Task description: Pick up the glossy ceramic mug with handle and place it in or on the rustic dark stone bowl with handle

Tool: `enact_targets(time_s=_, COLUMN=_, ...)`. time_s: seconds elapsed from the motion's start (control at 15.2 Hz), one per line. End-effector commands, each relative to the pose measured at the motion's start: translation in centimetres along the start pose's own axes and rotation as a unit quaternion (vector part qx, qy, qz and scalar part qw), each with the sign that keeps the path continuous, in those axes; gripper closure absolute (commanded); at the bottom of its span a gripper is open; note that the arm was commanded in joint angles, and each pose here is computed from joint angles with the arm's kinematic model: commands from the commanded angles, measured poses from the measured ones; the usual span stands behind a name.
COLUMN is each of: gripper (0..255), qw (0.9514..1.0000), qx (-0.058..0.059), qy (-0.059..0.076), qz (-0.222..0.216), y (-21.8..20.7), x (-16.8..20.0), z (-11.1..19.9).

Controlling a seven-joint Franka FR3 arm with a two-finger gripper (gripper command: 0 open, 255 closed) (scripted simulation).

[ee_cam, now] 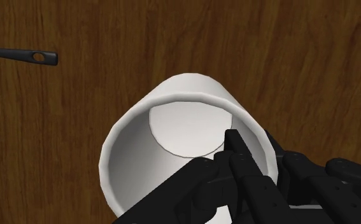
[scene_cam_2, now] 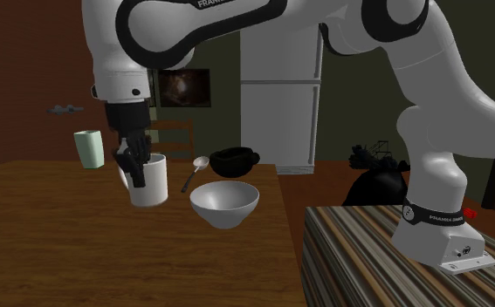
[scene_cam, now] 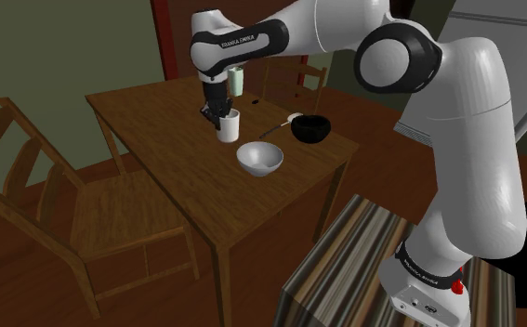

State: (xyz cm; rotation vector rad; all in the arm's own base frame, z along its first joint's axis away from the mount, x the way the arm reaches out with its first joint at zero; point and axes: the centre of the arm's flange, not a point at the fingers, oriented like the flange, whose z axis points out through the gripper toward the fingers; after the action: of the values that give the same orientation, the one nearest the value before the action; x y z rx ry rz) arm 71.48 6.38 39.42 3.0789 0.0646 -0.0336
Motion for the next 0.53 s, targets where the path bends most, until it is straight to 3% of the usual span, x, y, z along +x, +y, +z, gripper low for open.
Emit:
enact_targets(time_s=0.0, gripper=255, qw=1.0000, qx=0.000, qy=0.000, qz=0.000, y=0.1, x=0.0, z=-1.1)
enact_targets(time_s=0.46, gripper=255, qw=1.0000, qx=0.000, qy=0.000, qz=0.000, y=0.3, x=-0.1, z=-4.8)
